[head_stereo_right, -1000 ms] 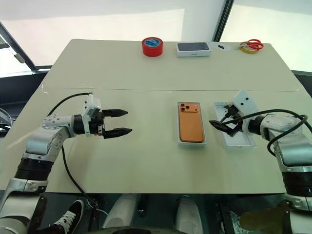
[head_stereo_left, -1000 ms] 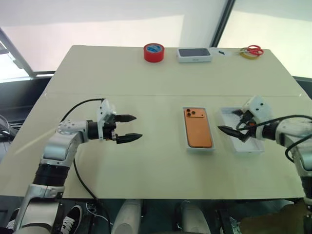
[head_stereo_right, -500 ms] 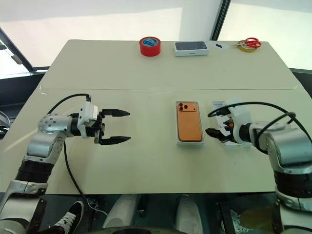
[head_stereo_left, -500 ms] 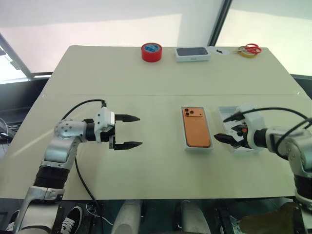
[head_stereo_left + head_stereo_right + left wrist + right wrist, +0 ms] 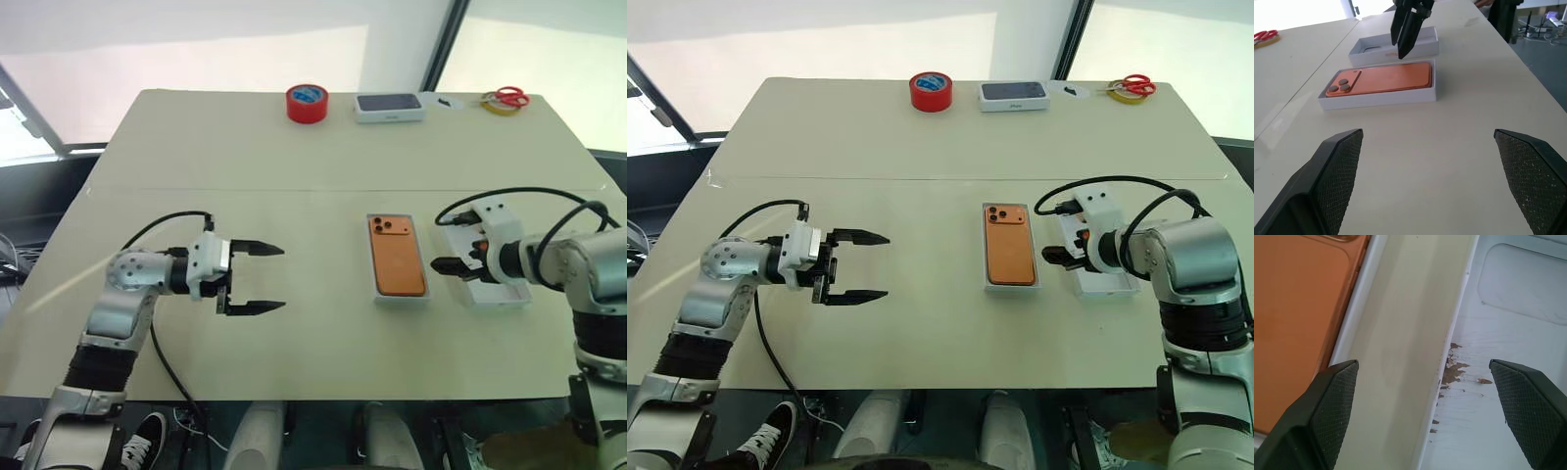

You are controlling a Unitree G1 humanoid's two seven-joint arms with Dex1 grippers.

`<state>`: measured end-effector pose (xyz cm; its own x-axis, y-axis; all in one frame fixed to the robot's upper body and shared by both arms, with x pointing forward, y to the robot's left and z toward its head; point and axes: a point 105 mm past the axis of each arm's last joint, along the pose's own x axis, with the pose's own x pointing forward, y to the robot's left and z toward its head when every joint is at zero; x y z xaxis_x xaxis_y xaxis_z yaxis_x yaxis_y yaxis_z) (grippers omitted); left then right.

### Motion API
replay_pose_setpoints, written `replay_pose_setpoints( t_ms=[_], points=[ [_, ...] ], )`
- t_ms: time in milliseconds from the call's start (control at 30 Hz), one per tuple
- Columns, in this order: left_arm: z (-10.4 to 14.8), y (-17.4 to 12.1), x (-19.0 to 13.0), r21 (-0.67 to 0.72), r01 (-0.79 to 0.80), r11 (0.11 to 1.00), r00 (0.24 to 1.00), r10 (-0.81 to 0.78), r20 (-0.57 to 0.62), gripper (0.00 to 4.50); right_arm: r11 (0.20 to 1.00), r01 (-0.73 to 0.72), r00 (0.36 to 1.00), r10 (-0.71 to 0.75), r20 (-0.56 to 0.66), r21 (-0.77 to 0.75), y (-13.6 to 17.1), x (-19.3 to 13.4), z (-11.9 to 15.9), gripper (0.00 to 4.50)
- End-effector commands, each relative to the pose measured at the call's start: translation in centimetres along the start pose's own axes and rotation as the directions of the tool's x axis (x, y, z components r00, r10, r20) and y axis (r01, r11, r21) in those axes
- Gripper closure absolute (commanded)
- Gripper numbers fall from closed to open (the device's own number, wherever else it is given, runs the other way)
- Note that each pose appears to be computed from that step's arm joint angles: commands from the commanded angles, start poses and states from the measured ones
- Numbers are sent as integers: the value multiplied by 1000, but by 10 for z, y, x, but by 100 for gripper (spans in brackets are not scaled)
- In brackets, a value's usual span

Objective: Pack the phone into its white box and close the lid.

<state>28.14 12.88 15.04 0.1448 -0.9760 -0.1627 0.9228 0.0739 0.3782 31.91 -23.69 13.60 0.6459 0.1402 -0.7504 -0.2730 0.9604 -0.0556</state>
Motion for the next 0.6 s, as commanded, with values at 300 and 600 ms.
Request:
replay_pose_setpoints(
  t_ms=[300,600],
  points=[
    [10,-2,1,29,-51,998,998,51,26,0,999,43,997,-42,-57,17,-5,10,-9,237],
    [10,4,3,33,-83,996,996,82,22,0,996,76,996,-74,-48,55,-6,16,-4,447]
  ],
)
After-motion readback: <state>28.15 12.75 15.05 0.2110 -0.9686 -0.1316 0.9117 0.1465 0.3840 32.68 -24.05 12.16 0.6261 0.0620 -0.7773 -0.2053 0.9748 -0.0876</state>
